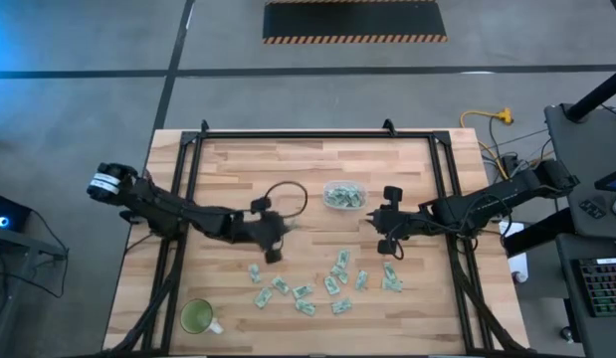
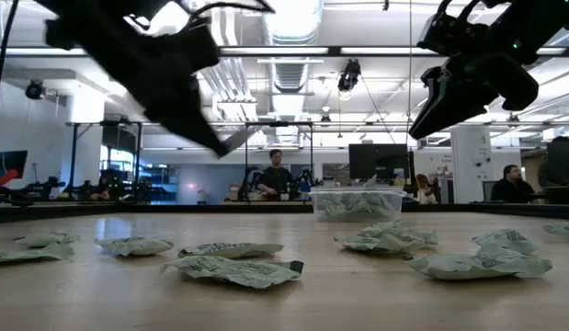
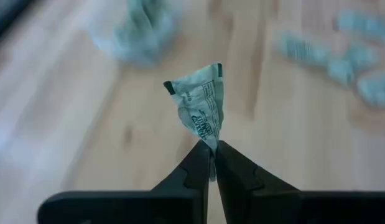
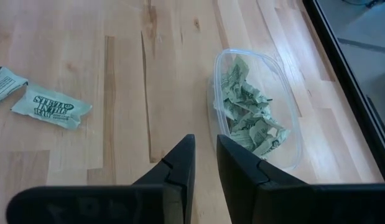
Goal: Pick and place Stevia / Truvia into bins
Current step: Put the stevia packet into the transparent bin
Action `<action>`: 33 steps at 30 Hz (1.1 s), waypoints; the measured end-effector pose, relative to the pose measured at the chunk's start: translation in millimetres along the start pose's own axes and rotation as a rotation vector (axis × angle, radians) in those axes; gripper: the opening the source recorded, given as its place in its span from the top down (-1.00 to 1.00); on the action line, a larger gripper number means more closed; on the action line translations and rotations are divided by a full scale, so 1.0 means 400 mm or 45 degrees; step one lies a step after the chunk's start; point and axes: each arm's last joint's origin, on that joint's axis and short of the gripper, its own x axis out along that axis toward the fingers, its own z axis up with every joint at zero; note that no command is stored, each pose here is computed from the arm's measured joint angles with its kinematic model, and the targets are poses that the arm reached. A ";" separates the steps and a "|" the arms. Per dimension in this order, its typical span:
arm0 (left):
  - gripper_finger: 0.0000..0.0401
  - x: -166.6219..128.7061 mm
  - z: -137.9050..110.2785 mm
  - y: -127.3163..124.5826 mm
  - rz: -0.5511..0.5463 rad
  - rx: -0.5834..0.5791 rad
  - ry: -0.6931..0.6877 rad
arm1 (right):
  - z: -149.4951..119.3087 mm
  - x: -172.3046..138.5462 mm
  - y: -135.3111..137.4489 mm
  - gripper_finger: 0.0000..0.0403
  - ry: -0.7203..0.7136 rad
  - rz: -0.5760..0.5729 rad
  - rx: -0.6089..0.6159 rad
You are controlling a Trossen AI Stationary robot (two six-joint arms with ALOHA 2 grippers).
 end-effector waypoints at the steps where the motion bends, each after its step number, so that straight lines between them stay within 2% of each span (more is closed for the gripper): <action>1: 0.96 0.005 0.013 0.009 0.006 -0.003 -0.047 | 0.000 0.000 0.000 0.72 0.000 0.000 0.000; 8: 0.96 0.057 0.082 0.072 0.069 -0.024 -0.246 | 0.001 0.000 0.000 0.72 -0.004 0.000 -0.008; 12: 0.96 0.119 0.105 0.102 0.057 -0.046 -0.260 | 0.001 0.000 0.000 0.72 -0.006 0.000 -0.013; 20: 0.96 0.243 0.169 0.157 -0.028 -0.064 -0.196 | -0.004 0.002 0.000 0.72 0.001 0.000 -0.016; 26: 0.96 0.324 0.203 0.202 0.009 -0.082 -0.028 | -0.005 0.003 0.001 0.72 0.002 -0.001 -0.017; 33: 0.96 0.353 0.229 0.237 0.046 -0.103 0.025 | -0.011 0.005 0.001 0.72 0.009 -0.002 -0.020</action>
